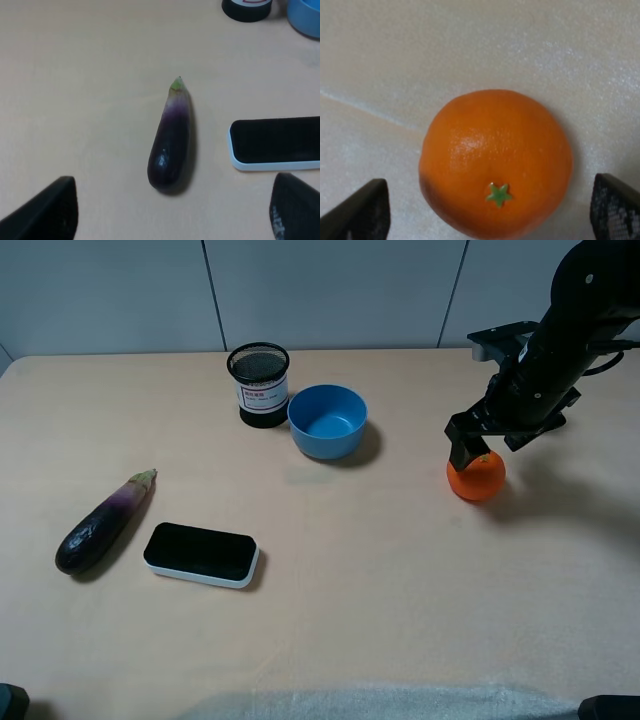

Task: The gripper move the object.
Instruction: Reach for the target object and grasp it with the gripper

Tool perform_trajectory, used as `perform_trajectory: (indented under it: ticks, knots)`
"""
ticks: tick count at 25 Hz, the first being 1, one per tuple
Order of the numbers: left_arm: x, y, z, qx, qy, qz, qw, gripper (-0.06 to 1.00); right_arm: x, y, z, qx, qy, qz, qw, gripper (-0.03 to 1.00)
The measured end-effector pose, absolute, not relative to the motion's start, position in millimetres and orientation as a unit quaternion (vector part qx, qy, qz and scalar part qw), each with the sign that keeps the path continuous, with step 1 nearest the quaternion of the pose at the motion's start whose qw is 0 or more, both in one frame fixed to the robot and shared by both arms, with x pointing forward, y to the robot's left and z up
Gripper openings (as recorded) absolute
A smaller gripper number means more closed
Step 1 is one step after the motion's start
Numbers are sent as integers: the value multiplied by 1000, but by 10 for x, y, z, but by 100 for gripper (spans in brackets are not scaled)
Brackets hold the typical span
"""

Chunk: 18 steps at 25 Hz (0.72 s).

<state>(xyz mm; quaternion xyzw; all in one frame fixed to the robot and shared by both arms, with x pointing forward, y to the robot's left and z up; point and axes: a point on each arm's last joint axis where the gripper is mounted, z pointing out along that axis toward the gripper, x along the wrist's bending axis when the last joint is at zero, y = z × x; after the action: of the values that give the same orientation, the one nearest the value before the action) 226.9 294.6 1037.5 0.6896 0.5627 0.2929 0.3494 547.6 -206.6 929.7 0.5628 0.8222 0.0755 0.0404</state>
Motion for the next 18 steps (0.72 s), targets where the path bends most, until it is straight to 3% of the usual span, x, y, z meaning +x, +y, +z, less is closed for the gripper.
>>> perform_trajectory:
  ticks: [11,18]
  knots:
    - [2269,2946,10375,690,563,293,349,77,5485,-2064,9288,563,822,78,42,61]
    - [2269,2946,10375,690,563,293,349,77,5504,-2055,9099,564,823,59,26,61]
